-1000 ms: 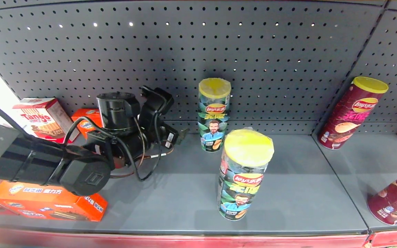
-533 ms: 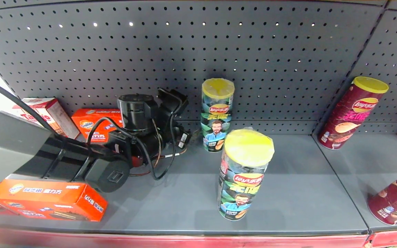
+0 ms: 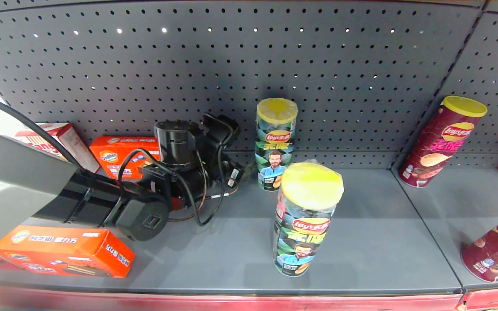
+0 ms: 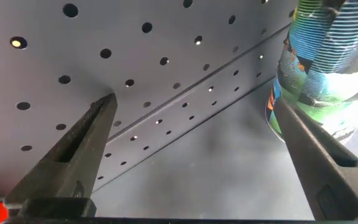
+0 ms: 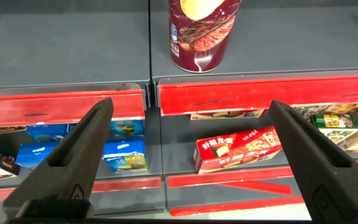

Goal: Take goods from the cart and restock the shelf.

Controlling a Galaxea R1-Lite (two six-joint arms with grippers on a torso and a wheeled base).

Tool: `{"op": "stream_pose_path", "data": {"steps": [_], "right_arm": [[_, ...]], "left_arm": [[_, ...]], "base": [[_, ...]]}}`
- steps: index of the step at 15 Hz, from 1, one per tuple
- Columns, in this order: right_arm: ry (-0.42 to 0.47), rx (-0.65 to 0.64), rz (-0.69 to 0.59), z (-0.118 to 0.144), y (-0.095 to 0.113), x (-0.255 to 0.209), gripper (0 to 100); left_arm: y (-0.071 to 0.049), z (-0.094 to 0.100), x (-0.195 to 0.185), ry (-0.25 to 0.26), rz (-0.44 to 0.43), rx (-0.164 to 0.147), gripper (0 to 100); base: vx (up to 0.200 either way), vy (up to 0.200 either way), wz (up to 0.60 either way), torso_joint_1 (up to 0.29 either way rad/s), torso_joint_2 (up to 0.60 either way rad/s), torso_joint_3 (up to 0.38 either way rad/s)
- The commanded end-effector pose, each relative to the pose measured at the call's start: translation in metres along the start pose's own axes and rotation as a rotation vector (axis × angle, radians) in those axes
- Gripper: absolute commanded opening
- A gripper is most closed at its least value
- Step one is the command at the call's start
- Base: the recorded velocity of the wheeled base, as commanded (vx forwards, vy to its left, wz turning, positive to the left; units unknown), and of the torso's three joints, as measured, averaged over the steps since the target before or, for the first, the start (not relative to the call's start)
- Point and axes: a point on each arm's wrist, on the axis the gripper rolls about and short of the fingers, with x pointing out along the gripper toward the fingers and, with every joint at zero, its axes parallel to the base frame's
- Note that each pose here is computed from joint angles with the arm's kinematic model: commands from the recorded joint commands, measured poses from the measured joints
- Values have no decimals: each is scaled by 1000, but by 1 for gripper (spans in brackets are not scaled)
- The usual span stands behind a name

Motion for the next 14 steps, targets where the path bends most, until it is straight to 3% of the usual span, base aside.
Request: {"op": "stream_pose_path", "data": {"steps": [1, 3, 5, 7, 11, 14], "right_arm": [[1, 0, 0, 0, 0, 0, 100], [1, 0, 0, 0, 0, 0, 100], [0, 0, 0, 0, 0, 0, 100], [1, 0, 0, 0, 0, 0, 100], [0, 0, 0, 0, 0, 0, 100], [0, -1, 5, 0, 0, 0, 100]], "left_arm": [[1, 4, -4, -10, 2, -7, 100], [12, 21, -18, -55, 27, -18, 100], [18, 26, -32, -68, 39, -21, 100], [23, 30, -76, -91, 80, -42, 100], [22, 19, -121, -157, 128, -85, 100], [25, 20, -136, -209, 145, -96, 100]], "base": [[0, 0, 0, 0, 0, 0], [0, 0, 0, 0, 0, 0], [0, 0, 0, 0, 0, 0], [0, 0, 0, 0, 0, 0], [0, 0, 0, 0, 0, 0], [0, 0, 0, 0, 0, 0]]}}
